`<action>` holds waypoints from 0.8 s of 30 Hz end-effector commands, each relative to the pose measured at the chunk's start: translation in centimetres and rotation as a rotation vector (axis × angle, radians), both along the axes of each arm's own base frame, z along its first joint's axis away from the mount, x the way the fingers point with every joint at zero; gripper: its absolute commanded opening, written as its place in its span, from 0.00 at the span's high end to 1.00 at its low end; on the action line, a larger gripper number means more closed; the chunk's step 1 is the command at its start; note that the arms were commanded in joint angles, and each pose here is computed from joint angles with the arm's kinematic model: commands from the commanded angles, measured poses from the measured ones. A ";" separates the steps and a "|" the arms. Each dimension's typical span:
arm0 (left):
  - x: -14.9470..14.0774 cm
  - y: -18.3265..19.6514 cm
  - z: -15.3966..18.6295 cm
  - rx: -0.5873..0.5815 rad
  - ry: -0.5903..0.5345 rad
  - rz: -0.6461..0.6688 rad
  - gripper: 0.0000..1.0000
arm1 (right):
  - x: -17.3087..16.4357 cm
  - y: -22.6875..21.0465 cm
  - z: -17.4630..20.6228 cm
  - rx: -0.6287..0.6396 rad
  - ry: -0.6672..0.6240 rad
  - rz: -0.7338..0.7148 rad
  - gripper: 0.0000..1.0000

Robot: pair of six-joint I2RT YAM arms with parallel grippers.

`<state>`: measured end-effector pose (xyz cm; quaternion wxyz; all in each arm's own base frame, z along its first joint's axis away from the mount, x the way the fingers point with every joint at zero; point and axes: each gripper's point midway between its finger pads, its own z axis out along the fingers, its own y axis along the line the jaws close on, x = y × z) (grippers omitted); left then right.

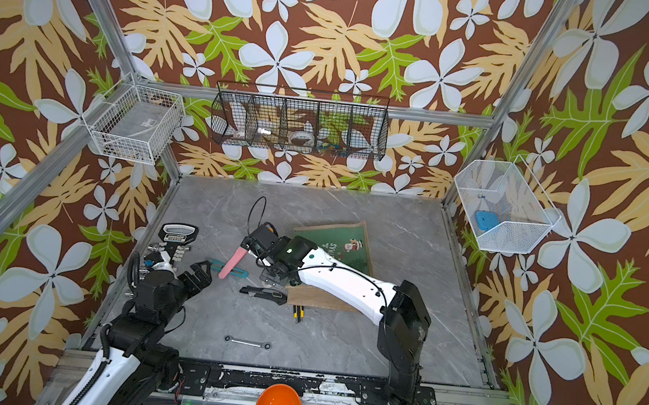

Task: Place the art knife into the pouch
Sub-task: Pick up the pouch from the center of the board.

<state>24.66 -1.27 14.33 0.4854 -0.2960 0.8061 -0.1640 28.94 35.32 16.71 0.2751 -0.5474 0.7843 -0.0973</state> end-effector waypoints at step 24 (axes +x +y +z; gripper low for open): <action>0.0 -0.3 -0.2 -0.023 -0.035 -0.010 0.00 | 2.0 -1.2 -5.7 -0.370 -0.234 -0.105 0.32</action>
